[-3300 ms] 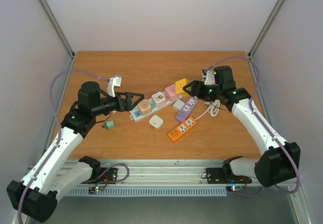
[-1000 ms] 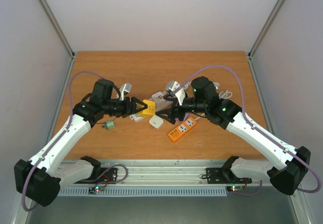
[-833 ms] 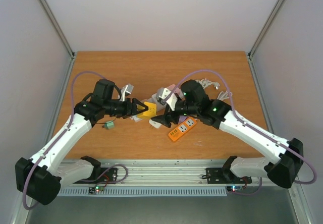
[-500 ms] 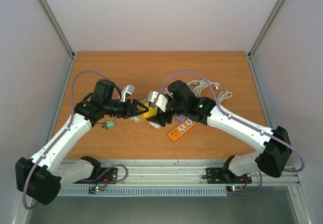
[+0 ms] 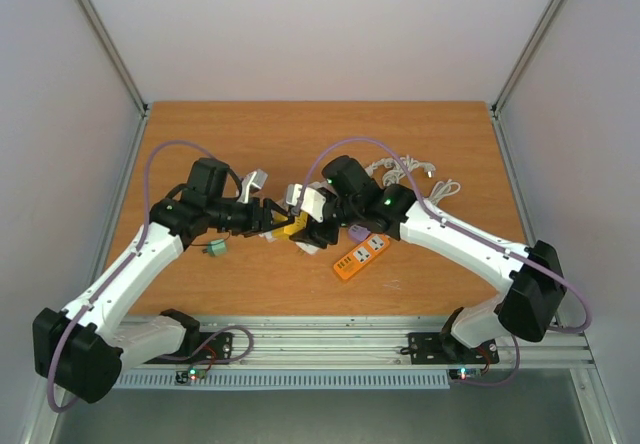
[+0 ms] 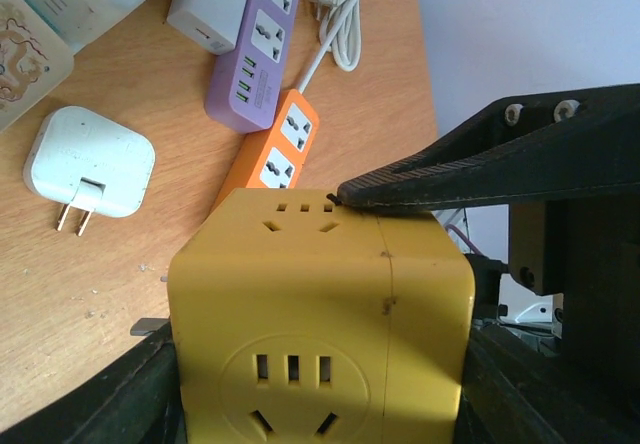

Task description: Insert the plug

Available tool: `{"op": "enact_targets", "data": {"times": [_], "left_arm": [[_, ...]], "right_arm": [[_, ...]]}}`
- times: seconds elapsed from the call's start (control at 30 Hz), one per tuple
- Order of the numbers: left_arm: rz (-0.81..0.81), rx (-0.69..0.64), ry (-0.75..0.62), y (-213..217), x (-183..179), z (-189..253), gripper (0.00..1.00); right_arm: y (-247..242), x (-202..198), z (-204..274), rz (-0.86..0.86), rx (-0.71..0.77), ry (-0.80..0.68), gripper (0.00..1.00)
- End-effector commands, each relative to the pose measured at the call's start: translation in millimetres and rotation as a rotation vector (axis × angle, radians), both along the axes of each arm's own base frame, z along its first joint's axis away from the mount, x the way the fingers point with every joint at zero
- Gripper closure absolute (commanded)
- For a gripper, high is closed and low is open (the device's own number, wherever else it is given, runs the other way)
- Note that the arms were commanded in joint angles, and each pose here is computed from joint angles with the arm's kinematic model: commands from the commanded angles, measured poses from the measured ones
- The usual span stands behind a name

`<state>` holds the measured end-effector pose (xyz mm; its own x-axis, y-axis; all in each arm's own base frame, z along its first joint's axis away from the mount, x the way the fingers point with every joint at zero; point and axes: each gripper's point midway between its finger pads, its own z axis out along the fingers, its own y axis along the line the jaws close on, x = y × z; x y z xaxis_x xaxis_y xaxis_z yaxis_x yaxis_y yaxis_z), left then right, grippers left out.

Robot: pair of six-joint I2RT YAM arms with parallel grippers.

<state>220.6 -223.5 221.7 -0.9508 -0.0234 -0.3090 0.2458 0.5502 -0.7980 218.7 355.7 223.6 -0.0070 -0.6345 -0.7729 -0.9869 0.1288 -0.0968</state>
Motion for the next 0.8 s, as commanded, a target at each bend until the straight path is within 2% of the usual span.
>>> {"op": "enact_targets", "data": {"times": [0.0, 0.4, 0.47, 0.63, 0.77], "left_arm": [[-0.058, -0.071, -0.070, -9.0, -2.1, 20.6, 0.55], [-0.059, -0.091, -0.059, -12.5, 1.4, 22.9, 0.55], [-0.054, -0.091, -0.059, -12.4, 2.2, 23.0, 0.54], [-0.047, -0.083, -0.065, -10.6, 1.6, 24.9, 0.47], [0.071, 0.024, -0.178, 10.7, 10.5, 30.1, 0.26]], "right_arm": [[8.2, -8.3, 1.4, 0.055, 0.001, 0.033, 0.30], [13.1, -2.5, -5.0, 0.033, -0.007, 0.056, 0.28], [12.3, 0.5, -5.8, 0.016, -0.009, 0.046, 0.32], [8.8, 4.0, -5.6, -0.010, -0.012, 0.028, 0.55], [-2.4, 14.3, -2.7, -0.086, 0.034, 0.000, 0.63]]}}
